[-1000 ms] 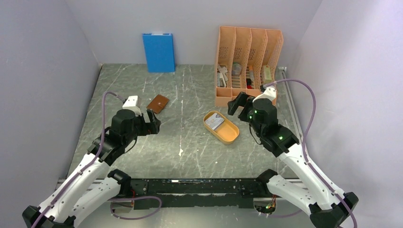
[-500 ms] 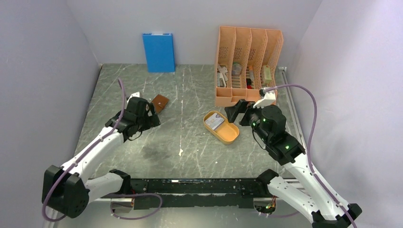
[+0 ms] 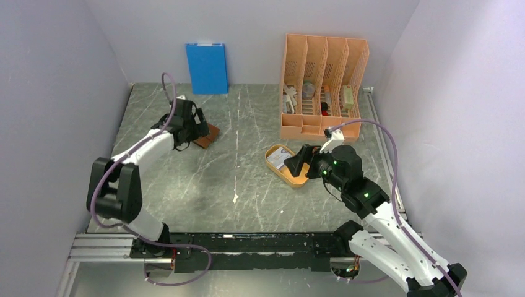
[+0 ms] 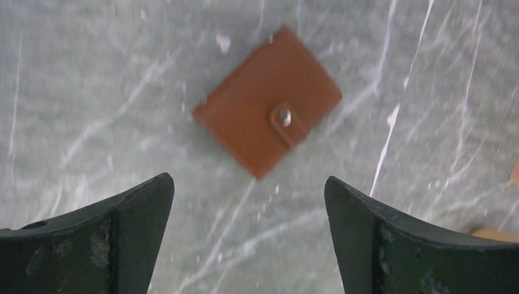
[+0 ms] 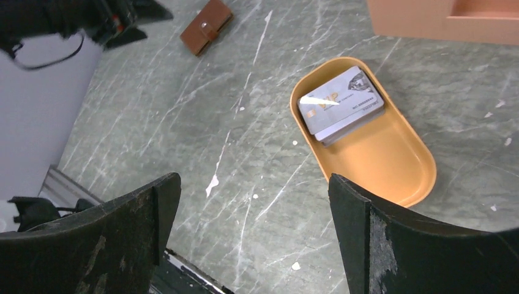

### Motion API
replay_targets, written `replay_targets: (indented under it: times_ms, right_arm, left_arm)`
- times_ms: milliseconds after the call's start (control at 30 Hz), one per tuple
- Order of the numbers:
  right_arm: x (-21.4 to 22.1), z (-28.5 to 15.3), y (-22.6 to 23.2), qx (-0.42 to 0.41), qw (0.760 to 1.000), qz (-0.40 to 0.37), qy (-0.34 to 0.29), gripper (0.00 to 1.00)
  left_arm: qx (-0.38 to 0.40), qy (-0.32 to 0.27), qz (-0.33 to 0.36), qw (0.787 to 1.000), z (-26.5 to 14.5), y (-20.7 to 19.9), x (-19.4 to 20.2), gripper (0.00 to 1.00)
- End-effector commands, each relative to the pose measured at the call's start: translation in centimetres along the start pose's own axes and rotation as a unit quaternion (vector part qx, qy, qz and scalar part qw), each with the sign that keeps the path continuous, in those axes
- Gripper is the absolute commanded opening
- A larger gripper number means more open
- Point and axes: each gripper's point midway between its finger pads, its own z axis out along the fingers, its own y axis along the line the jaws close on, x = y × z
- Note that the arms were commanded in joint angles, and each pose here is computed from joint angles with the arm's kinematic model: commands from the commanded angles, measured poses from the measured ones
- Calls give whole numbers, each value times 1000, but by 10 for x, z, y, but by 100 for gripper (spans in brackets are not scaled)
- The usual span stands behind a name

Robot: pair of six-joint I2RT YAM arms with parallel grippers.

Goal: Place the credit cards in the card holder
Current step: Move the card holder to the center of the board.

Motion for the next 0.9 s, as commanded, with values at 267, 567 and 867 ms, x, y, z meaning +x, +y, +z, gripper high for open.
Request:
replay_targets:
  times_ms: [267,567,867]
  right_arm:
    - [-2,-13,19,-43,999,-6,17,94]
    - [-12,-25,21,-42,999,1,-2,94]
    - [-16,-23,22,-41,999,-4,-6,93]
  left_arm:
    - [80,12,23,996,89,-29,-52,97]
    - [91,51,62,993,105,-28,-25,92]
    - [54,110,108,987,92,-26,34,87]
